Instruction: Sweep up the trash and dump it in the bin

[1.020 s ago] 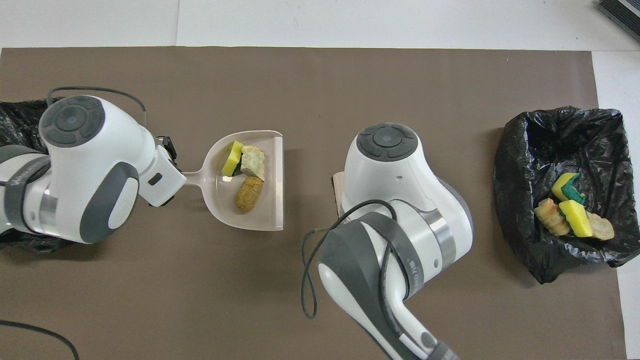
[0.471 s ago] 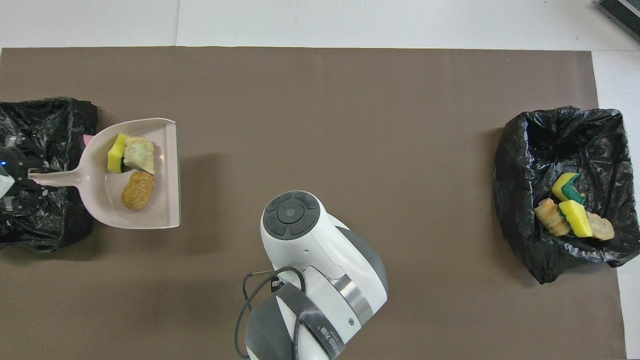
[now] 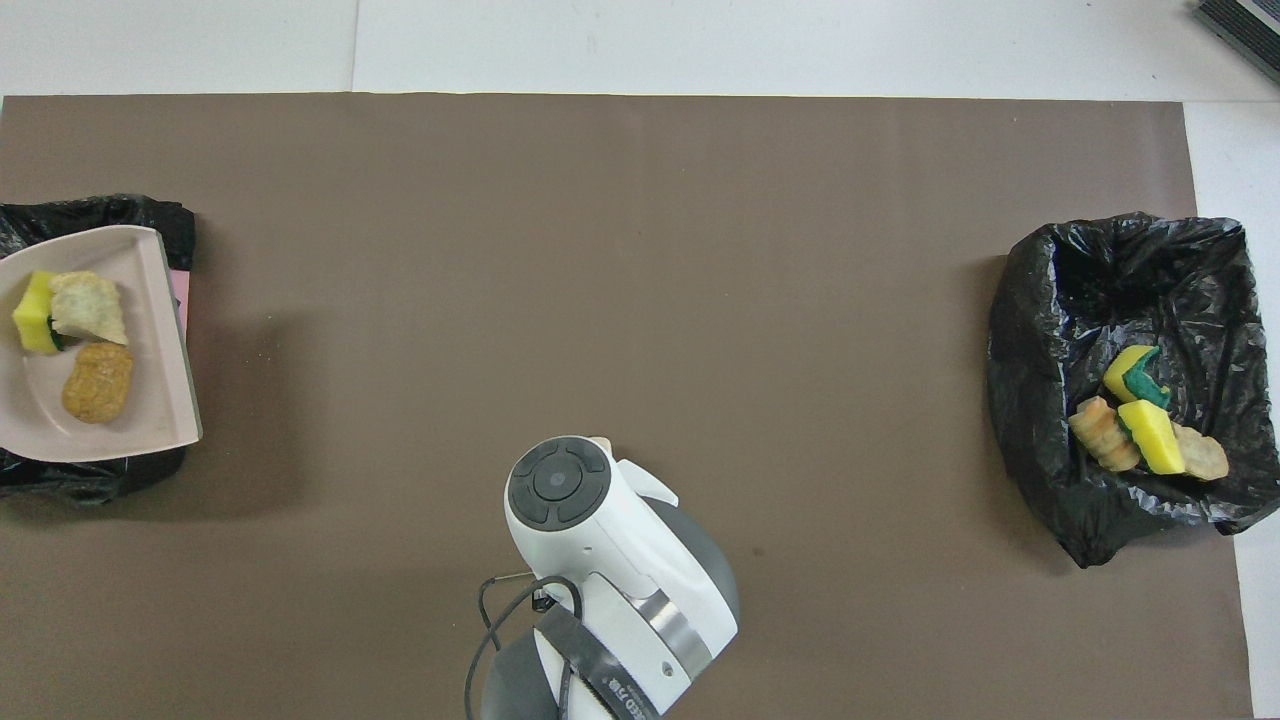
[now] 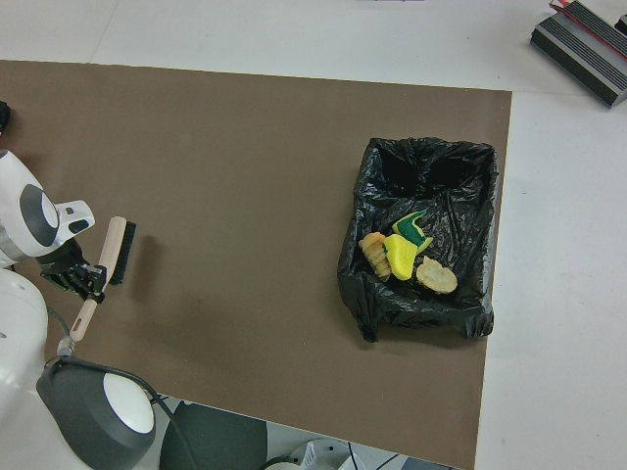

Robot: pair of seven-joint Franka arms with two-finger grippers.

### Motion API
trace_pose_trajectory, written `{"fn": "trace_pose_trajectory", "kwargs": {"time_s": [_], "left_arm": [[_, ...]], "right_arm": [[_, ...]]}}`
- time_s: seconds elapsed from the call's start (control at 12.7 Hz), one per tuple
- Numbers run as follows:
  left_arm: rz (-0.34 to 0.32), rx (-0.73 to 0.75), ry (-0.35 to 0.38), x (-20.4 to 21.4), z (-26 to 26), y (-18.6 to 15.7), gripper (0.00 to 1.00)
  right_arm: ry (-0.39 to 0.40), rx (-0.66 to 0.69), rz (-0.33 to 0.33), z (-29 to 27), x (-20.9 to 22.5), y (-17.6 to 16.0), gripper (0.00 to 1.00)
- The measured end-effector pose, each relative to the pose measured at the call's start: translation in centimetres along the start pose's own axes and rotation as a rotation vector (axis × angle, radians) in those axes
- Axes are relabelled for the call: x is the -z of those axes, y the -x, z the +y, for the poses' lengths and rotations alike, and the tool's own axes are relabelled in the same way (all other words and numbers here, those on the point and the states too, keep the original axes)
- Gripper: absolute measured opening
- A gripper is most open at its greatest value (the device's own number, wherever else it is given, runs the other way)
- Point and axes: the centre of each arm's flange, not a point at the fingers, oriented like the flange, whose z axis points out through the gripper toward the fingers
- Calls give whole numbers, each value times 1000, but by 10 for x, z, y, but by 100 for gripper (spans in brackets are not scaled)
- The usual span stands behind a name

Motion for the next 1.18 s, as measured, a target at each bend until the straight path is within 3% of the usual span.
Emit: {"fn": "trace_pose_trajectory", "kwargs": {"time_s": [0.39, 0.55, 0.86, 0.94, 1.18], "left_arm": [[-270, -99, -49, 0, -19, 30, 31], [-377, -102, -41, 2, -20, 39, 31], [-544, -125, -32, 13, -22, 47, 31], [-579, -138, -34, 17, -24, 48, 31], [-688, -175, -32, 31, -27, 48, 31]], "right_arm": [[-31, -18, 32, -9, -34, 2, 26], [-28, -23, 25, -8, -30, 2, 44], [-29, -18, 11, -6, 14, 7, 95], [-37, -22, 15, -3, 26, 6, 100], [-71, -67, 29, 34, 77, 5, 100]]}}
